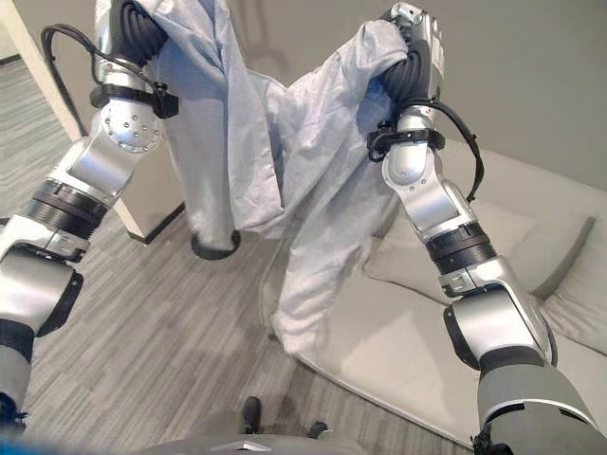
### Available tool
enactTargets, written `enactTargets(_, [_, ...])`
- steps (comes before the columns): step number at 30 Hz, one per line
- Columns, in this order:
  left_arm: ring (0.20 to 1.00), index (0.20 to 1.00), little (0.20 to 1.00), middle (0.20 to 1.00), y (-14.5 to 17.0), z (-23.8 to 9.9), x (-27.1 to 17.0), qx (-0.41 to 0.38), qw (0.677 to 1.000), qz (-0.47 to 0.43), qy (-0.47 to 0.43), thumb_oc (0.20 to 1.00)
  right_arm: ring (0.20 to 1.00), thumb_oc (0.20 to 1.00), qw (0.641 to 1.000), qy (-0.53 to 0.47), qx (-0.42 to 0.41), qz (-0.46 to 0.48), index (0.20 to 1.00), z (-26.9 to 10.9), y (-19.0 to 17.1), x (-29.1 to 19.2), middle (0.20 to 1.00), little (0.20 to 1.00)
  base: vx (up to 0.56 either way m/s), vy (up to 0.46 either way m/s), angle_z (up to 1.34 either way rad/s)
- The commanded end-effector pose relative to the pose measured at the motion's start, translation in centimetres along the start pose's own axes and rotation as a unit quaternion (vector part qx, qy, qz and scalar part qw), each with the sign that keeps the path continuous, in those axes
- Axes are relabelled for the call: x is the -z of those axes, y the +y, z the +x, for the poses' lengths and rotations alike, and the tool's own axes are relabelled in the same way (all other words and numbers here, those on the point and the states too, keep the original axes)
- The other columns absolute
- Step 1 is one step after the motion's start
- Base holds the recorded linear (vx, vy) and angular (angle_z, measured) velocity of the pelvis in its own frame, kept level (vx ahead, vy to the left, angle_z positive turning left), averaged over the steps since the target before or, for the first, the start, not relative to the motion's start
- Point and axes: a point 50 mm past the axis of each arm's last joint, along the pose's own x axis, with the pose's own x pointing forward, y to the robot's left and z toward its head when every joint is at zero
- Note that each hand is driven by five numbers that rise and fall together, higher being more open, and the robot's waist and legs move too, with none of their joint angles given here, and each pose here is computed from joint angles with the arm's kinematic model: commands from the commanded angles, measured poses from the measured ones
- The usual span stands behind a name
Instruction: Hang the clothes on the sofa on the clothes rack.
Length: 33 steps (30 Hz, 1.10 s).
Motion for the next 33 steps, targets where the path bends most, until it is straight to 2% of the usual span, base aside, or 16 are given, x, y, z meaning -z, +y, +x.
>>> enactTargets(1, [0.2,0.2,0.2,0.2,1.5,1.6,-0.6,-0.034,0.999,0.0,-0.019,0.2,0.2,0.2,0.999,-0.029,0.037,0.011,0.2,1.2,-1.7,-1.0,0.2,0.2,-0.01,0.193,-0.11])
enactTargets(11, [0.2,0.2,0.2,0.2,0.2,1.3,-1.3,-0.027,0.999,-0.024,-0.016,0.2,0.2,0.2,0.997,-0.01,0.081,-0.01,0.2,0.3,-3.9,0.4,0.2,0.2,0.08,0.33,-0.01])
enactTargets(20, [0.2,0.2,0.2,0.2,1.3,1.6,-1.7,-0.031,0.999,-0.002,-0.039,0.2,0.2,0.2,0.997,0.003,0.073,0.016,0.2,-0.3,-2.4,0.0,0.2,0.2,0.07,0.291,0.02])
enactTargets(27, [0.2,0.2,0.2,0.2,0.0,0.7,-1.2,-0.005,1.0,-0.007,-0.025,0.2,0.2,0.2,0.997,0.017,0.071,0.006,0.2,-0.4,-3.1,1.0,0.2,0.2,0.11,0.1,0.15])
enactTargets(33, [0.2,0.2,0.2,0.2,-1.0,0.6,-1.4,0.009,1.0,-0.006,-0.024,0.2,0.2,0.2,0.997,-0.003,0.071,-0.009,0.2,1.0,-3.6,0.3,0.2,0.2,0.04,-0.017,0.32])
